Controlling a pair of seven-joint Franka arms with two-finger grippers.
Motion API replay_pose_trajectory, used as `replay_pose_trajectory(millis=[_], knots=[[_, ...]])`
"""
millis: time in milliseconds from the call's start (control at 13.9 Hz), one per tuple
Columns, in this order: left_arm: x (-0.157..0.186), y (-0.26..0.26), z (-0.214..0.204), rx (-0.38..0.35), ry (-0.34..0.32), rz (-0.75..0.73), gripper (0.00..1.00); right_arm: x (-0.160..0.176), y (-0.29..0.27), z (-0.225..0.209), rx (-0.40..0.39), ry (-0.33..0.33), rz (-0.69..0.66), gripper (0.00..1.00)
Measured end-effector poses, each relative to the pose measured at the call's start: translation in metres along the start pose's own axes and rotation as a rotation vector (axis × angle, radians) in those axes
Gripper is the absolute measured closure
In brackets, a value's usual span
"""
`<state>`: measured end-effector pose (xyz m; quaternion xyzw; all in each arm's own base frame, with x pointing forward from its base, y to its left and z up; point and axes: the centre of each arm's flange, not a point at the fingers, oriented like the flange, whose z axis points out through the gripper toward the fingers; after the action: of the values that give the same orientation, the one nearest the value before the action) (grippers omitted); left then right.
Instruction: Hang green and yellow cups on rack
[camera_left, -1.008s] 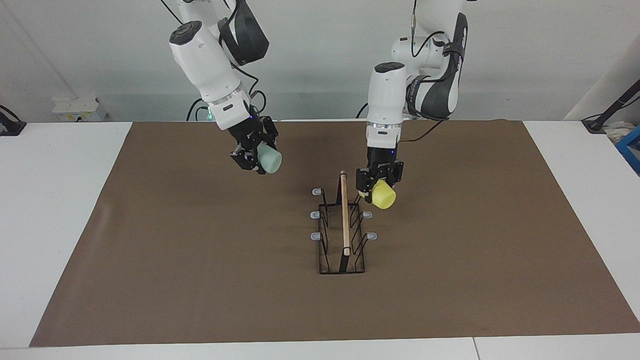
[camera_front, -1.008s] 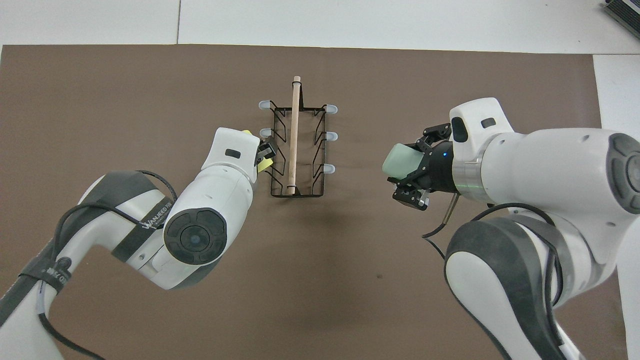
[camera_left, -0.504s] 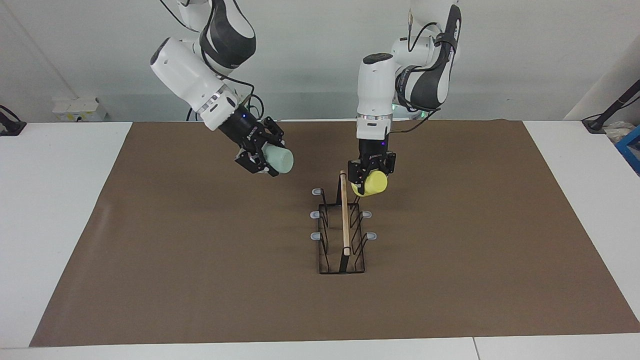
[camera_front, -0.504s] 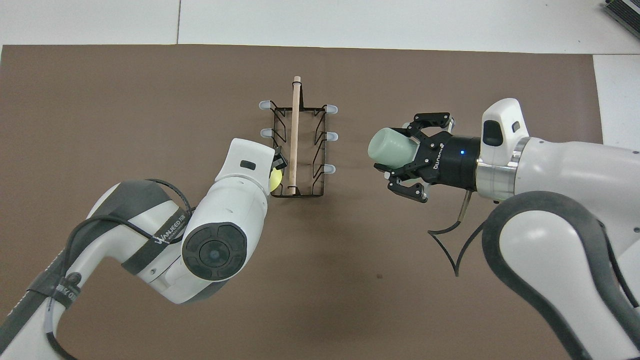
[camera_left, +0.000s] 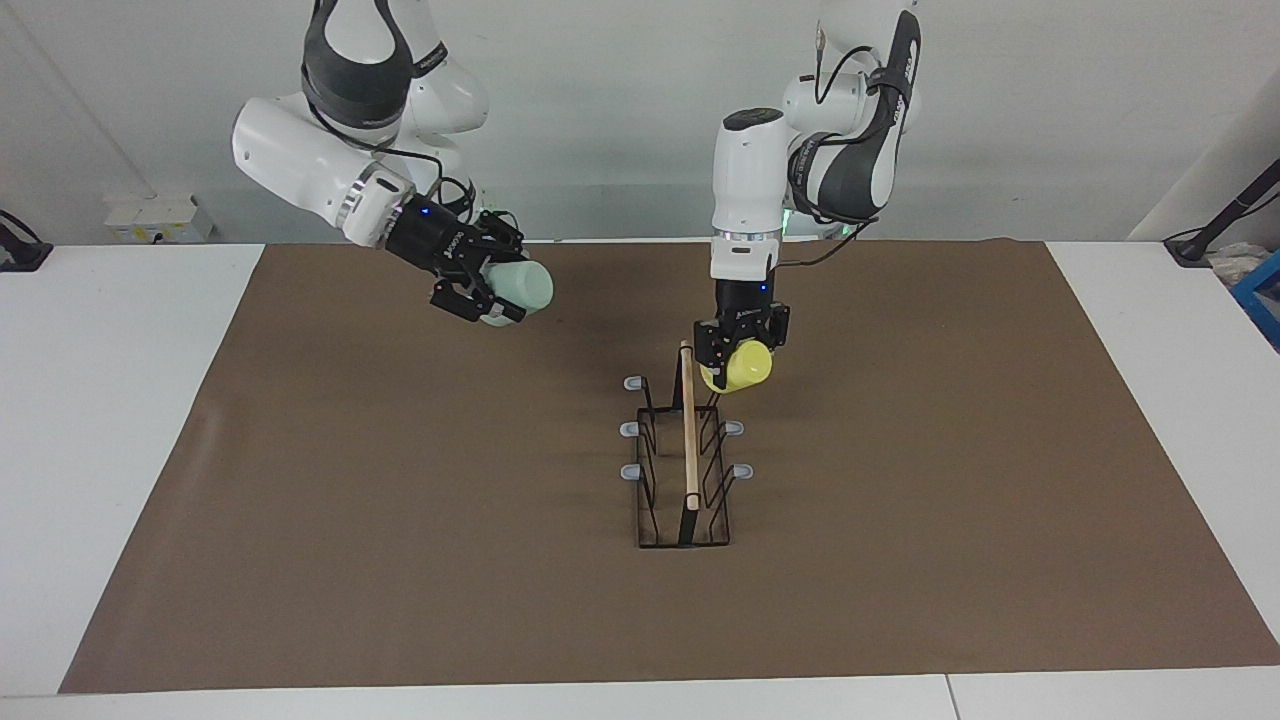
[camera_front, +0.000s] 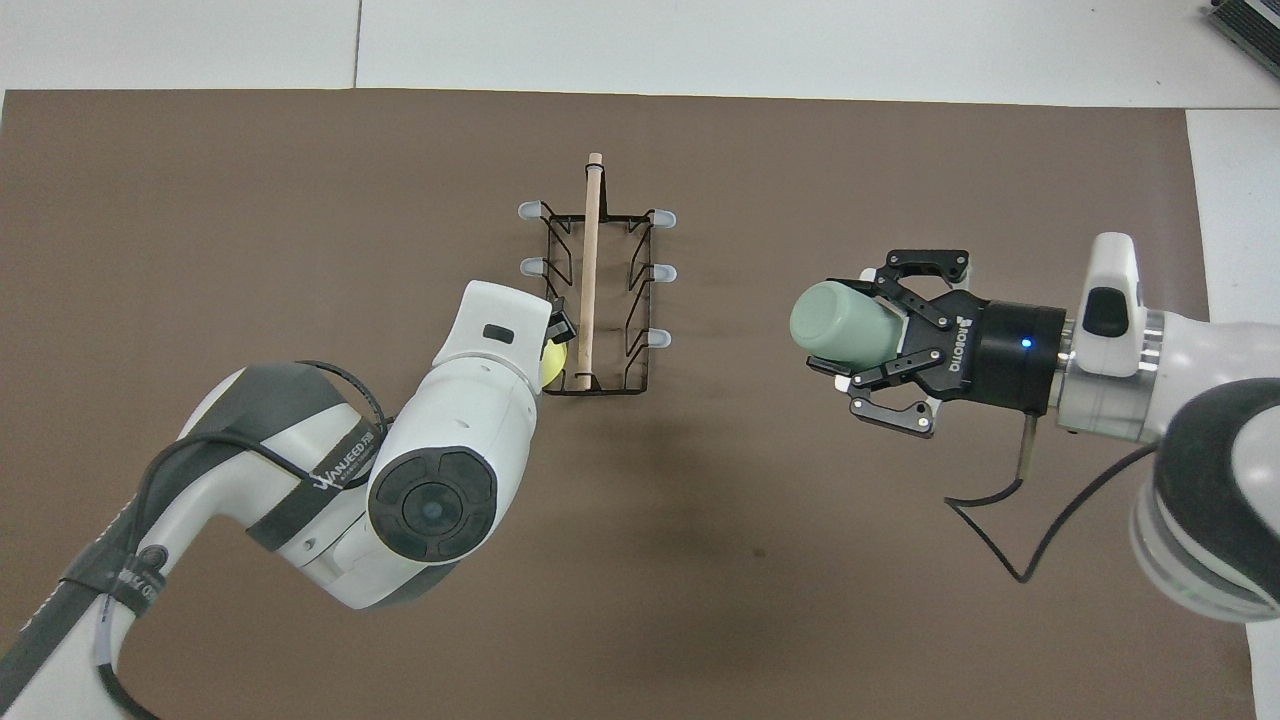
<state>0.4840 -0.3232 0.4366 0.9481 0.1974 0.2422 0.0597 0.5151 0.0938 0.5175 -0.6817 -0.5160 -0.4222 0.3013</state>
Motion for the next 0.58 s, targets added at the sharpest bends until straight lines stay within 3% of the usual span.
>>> replay_pose_trajectory(millis=[144, 576], knots=[[-0.003, 0.0, 0.001, 0.001, -0.003, 0.004, 0.0, -0.011, 0.004, -0.025, 0.001, 0.066, -0.008, 0.32], [0.01, 0.001, -0.004, -0.005, 0.011, 0.018, 0.0, -0.04, -0.006, -0.031, 0.007, 0.234, -0.019, 0.32]])
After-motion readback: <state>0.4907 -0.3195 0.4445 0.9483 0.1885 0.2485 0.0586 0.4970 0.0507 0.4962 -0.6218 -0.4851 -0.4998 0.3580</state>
